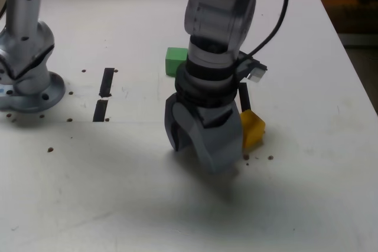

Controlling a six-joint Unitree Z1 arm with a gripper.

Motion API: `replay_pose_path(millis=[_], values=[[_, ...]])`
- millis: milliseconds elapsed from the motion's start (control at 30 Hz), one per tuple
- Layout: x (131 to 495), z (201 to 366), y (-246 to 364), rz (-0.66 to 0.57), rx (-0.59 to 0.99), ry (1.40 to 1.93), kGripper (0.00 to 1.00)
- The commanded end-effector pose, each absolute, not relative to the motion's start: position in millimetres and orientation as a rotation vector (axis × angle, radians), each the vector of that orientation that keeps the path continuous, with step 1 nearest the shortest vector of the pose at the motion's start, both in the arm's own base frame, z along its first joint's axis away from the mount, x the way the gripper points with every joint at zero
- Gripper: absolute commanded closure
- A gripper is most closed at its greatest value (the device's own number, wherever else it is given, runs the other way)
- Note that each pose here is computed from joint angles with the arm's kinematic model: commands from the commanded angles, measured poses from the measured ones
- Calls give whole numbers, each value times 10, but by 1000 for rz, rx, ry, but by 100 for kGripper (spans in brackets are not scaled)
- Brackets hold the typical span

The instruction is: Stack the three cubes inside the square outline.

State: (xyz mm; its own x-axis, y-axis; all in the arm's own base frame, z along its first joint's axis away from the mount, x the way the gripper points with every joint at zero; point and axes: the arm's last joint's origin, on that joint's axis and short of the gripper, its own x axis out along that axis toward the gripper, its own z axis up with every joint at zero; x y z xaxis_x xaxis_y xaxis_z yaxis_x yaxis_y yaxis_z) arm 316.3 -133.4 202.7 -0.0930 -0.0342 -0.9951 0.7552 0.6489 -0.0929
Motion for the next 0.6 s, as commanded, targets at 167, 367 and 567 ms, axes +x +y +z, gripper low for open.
replay_pose_path(millis=[167,367,567], values=[[3219,1994,-1360,-708,623,1539,51],[3238,1967,-1370,-703,620,1535,73],[3193,1997,-1363,-693,614,1533,82]])
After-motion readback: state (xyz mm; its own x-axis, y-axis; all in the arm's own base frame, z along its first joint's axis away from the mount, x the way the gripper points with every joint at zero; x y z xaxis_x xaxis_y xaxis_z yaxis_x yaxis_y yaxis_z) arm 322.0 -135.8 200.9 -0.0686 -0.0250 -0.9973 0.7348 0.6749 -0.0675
